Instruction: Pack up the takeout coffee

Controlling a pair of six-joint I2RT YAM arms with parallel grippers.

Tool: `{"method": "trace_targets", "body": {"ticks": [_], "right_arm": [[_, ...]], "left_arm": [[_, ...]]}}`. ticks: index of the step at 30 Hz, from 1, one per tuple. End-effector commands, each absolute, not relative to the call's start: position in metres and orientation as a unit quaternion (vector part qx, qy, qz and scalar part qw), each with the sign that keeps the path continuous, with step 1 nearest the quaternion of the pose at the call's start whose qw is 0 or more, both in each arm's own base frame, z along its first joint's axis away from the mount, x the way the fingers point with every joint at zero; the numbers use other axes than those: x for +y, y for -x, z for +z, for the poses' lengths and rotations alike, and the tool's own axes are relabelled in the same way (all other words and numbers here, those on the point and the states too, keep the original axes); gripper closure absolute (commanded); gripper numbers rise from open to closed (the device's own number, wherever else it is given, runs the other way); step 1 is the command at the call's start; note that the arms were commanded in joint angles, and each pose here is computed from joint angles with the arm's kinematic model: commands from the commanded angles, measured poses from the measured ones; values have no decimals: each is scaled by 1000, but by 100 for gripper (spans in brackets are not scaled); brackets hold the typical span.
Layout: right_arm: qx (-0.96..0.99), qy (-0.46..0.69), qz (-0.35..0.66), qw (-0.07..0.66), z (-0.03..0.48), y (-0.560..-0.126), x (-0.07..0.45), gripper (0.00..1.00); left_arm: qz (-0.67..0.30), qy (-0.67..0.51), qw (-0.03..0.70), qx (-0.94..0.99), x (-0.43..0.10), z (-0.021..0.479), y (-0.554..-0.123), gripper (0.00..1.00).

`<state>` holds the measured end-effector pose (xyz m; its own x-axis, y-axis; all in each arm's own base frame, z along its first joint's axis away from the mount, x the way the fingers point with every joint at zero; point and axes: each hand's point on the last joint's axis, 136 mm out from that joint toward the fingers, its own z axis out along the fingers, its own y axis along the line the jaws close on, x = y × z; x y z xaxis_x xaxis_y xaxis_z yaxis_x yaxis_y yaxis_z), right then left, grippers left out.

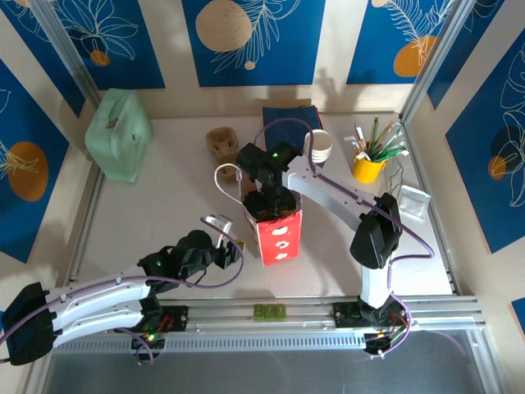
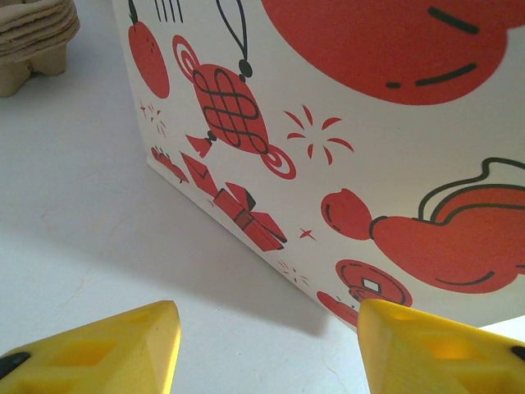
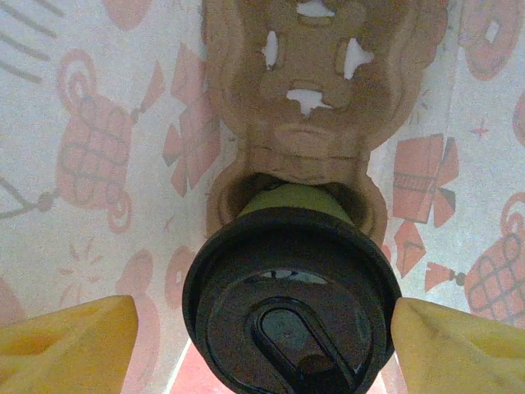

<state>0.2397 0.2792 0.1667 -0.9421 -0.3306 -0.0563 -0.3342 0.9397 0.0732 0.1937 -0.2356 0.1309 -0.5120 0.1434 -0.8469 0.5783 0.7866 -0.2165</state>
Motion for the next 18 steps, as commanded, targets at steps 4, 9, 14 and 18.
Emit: {"method": "trace_targets", "body": {"ticks": [4,9,14,18], "right_arm": [[984,167,55,15,174,-229,281,21],[984,168,55,18,175,-230,281,21],[982,176,67,27,179,-232,285,21],[981,180,71,33,179,-232,286,22]], "left_arm": [[-235,-213,442,839,-231,127,-192,41],[-234,-215,443,838,-232,129,-193,41],[-233,-215,443,838,-232,130,-193,41],[-233,-216,443,838,-232,130,-193,41]]}}
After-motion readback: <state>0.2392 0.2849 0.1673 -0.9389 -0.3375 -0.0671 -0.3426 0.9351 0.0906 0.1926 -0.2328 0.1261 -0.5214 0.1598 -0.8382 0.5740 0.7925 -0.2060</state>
